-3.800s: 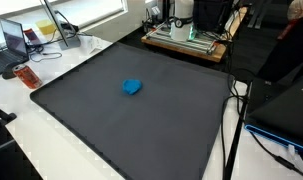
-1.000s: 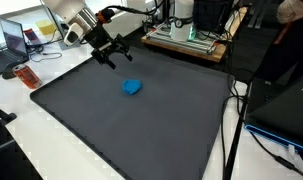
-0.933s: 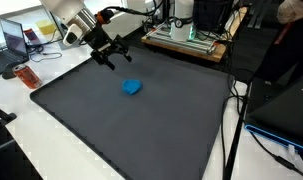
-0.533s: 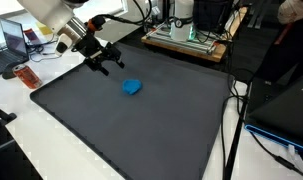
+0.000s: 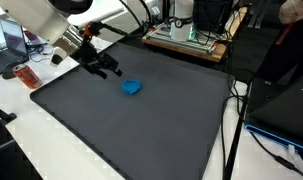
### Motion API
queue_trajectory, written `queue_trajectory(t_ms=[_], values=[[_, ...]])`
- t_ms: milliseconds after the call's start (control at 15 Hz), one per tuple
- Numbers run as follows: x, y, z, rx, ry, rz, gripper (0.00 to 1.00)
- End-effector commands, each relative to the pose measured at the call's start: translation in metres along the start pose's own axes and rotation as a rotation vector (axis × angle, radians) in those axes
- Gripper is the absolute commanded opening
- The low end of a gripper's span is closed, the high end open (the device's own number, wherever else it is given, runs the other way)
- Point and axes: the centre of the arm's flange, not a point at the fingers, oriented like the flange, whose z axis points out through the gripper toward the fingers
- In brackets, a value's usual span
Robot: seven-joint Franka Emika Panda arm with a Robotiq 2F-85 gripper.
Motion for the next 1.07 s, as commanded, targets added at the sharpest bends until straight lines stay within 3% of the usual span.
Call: queue_trajectory(t_ms=[0,533,1000], values=[[0.033,-0.012,-0.006,-0.056,-0.029,0.129,1.0],[0.06,-0.048,0.007,-0.138,-0.072,0.418,1.0],[0.077,-0.08,0.028,-0.335,-0.104,0.63,1.0]])
